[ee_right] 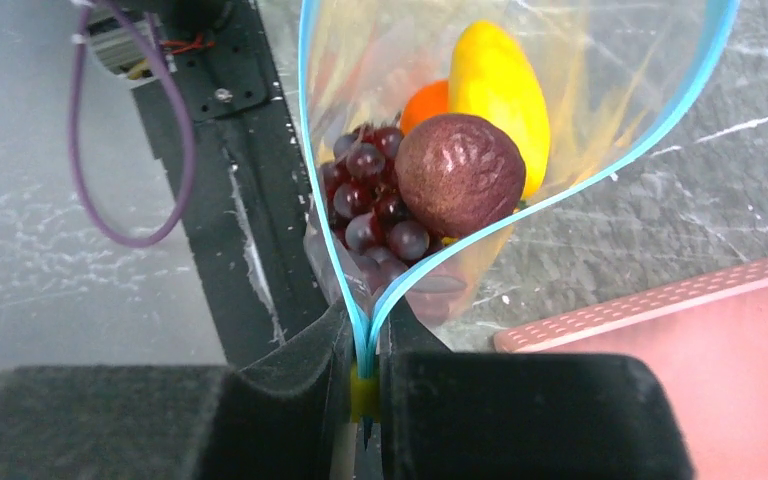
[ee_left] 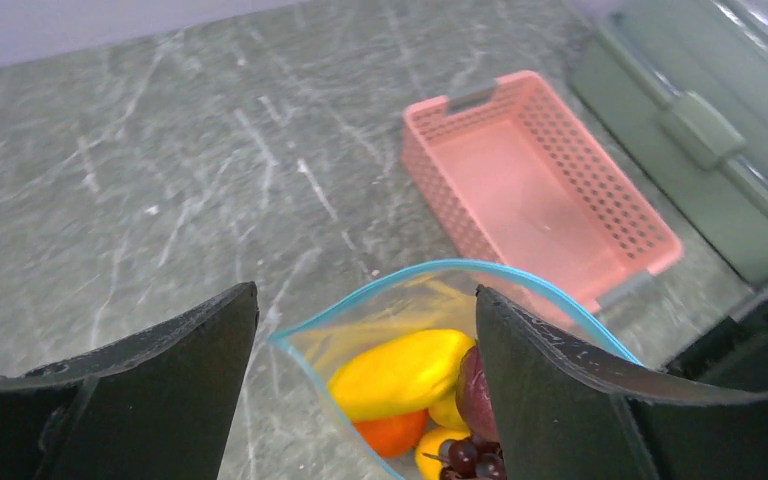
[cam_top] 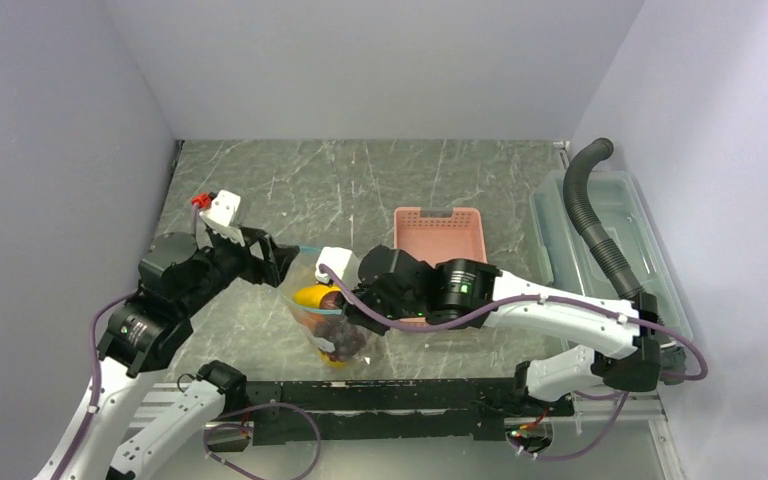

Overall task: Place the food in the zip-top bag and seal the zipper
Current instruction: Zip the zipper food storage bag at the center of the board.

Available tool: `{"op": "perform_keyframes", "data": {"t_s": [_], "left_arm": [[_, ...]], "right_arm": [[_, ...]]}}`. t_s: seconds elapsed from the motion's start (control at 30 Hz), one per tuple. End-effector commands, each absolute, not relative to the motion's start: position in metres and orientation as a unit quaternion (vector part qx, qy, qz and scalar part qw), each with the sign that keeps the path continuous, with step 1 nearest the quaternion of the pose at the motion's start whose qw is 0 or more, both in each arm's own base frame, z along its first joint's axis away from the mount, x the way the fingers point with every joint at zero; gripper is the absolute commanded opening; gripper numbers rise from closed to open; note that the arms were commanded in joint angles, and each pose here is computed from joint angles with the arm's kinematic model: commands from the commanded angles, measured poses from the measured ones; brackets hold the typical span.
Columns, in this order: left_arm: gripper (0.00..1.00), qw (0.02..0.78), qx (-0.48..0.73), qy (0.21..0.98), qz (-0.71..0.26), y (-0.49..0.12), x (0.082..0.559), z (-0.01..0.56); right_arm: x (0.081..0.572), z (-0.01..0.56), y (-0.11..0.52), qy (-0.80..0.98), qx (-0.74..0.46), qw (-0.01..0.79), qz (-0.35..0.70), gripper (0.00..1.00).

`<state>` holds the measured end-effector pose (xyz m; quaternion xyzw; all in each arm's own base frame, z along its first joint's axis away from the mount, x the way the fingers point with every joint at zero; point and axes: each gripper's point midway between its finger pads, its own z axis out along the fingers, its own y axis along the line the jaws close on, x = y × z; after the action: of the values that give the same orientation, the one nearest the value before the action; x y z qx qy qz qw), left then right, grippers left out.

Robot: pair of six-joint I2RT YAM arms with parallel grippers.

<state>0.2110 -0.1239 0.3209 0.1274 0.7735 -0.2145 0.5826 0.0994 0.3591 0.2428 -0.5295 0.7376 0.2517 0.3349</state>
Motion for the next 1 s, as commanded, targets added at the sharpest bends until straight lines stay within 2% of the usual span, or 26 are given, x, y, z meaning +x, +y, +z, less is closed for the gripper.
{"op": "perform_keyframes", "data": {"t_s": [0.0, 0.37, 0.7, 0.97], "left_arm": [[0.85, 0.593, 0.237, 0.712, -0.292, -0.157, 0.186, 0.347], [0.85, 0.506, 0.410, 0.610, -0.451, -0.206, 0.112, 0.362], [0.87, 0.447, 0.478, 0.533, -0.537, -0.216, 0.069, 0.376], [0.87, 0.437, 0.501, 0.483, -0.570, -0.218, 0.054, 0.375]], "right_arm": [[0.077, 0.301, 0.353, 0.686, -0.549, 0.353, 0.322, 0.00], [0.037, 0.323, 0.335, 0.635, -0.593, 0.307, 0.389, 0.00], [0.017, 0.330, 0.342, 0.600, -0.620, 0.273, 0.426, 0.00], [0.010, 0.345, 0.352, 0.577, -0.632, 0.261, 0.446, 0.00]]}}
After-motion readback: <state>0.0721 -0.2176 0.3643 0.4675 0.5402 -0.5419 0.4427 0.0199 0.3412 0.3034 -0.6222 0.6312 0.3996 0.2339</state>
